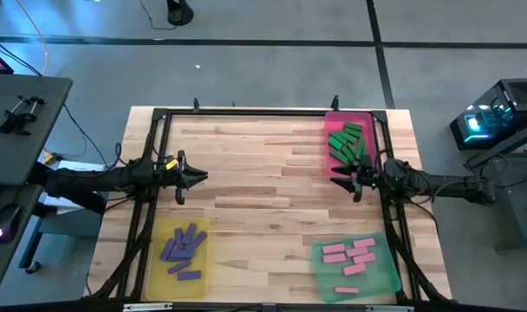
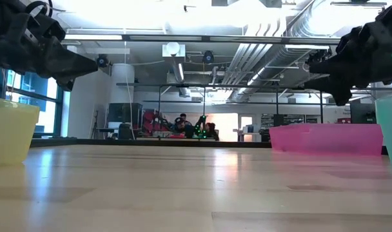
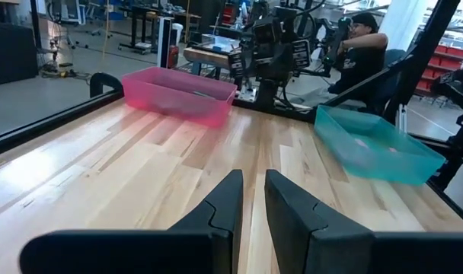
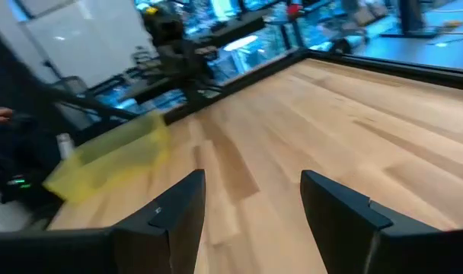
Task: Sort blocks
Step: Return to Home Position
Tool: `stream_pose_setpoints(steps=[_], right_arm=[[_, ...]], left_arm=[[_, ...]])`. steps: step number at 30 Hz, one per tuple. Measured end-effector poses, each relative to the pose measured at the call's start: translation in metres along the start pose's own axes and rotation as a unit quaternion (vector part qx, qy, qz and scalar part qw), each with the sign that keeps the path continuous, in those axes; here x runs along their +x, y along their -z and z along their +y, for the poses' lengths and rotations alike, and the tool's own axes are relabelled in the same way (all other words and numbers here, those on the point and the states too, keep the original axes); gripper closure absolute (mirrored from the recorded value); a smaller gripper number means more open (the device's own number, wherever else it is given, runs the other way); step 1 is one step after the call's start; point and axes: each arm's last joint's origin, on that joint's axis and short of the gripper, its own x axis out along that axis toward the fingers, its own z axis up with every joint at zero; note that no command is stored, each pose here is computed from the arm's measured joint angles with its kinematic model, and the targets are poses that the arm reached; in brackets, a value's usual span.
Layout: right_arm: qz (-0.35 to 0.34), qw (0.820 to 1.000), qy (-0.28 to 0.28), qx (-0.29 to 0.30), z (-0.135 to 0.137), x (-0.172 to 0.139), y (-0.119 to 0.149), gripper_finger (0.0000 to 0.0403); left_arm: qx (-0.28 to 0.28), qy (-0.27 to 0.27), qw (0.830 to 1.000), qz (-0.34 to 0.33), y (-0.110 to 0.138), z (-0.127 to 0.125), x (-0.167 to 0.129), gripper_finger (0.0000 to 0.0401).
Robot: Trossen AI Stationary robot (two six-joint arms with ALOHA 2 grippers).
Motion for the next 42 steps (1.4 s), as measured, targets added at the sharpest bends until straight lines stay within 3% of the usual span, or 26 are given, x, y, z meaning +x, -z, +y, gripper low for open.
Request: stream_pose_setpoints(steps=[10, 31, 37, 42], right_arm=[[-0.076, 0.996, -0.048, 0.005, 0.007, -0.011, -0.012, 0.0204], [-0.063, 0.997, -0.043, 0.004, 0.006, -0.010, -0.009, 0.0204], [-0.063, 0.997, -0.041, -0.006, 0.005, -0.010, -0.009, 0.0204], [-0.064, 0.993, -0.047, 0.088, 0.006, -0.010, -0.010, 0.0204]], left_arm=[[-0.006, 0.010, 0.998, -0.061, -0.010, -0.001, -0.008, 0.0357], [-0.007, 0.003, 0.998, -0.067, -0.011, -0.001, -0.008, 0.0357], [0.031, 0.000, 0.997, -0.067, -0.011, -0.001, -0.008, 0.0357], [0.032, 0.000, 0.997, -0.068, -0.011, -0.001, -0.008, 0.0357]])
